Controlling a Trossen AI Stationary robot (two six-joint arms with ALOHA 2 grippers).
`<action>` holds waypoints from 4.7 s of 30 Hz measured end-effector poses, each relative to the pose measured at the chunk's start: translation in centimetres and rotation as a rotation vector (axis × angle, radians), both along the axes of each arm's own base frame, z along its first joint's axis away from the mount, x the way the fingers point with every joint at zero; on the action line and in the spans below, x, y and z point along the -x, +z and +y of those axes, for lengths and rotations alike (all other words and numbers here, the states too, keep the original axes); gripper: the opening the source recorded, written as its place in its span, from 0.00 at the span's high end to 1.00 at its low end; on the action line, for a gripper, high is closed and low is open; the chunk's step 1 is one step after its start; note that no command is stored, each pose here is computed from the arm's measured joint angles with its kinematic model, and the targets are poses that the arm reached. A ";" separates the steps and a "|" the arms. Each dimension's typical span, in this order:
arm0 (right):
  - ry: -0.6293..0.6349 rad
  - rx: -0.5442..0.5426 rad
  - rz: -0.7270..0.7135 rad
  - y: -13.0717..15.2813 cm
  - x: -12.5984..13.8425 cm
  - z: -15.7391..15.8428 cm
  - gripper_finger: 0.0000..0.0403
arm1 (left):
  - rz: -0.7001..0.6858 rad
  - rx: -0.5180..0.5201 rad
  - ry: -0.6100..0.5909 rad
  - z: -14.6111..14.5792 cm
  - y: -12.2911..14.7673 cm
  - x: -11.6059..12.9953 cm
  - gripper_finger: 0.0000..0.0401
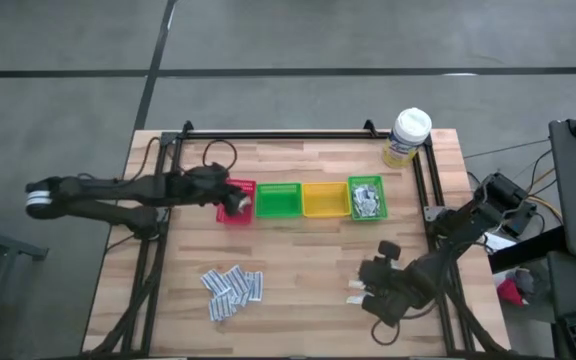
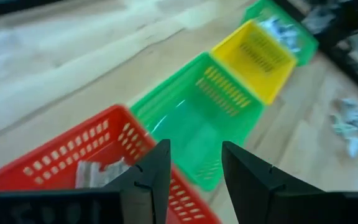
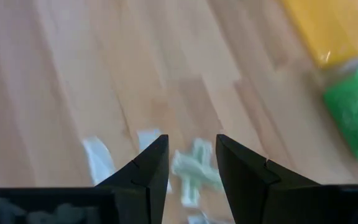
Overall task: Pick & Place First Aid Supplies
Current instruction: Put the green bandage into the red bin
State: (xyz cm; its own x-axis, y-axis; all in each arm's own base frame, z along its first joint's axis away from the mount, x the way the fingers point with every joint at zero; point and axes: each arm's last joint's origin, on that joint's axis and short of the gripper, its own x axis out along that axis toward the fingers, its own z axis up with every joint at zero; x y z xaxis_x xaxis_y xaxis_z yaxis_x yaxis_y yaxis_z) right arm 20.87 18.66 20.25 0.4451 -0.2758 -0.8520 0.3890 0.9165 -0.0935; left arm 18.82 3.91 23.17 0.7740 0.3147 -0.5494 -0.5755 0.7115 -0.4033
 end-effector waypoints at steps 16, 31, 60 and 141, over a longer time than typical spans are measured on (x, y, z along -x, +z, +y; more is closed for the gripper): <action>0.043 -0.119 0.359 -2.4 -0.7 -4.1 0.67 | -0.208 -0.254 -0.295 -3.0 3.1 0.1 0.66; -0.208 -0.292 0.371 -3.9 -1.9 -7.1 0.73 | -0.230 -0.285 -0.342 -3.7 3.3 0.0 0.66; -0.323 -0.245 0.343 -5.8 -0.8 -7.8 0.78 | -0.231 -0.283 -0.338 -3.7 3.3 0.0 0.66; 0.026 0.105 -0.242 5.9 -7.5 -4.3 0.98 | -0.260 -0.209 -0.458 -4.5 3.0 -0.6 0.66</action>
State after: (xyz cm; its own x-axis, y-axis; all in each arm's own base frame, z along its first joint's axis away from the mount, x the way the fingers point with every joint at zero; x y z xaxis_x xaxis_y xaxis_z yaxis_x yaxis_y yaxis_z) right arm 28.35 14.39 26.14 0.6404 -0.3428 -0.6873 0.3878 0.9168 -0.0959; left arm 19.43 -0.59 26.22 0.9588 -0.0037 -0.2842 -0.0895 0.9451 -0.3142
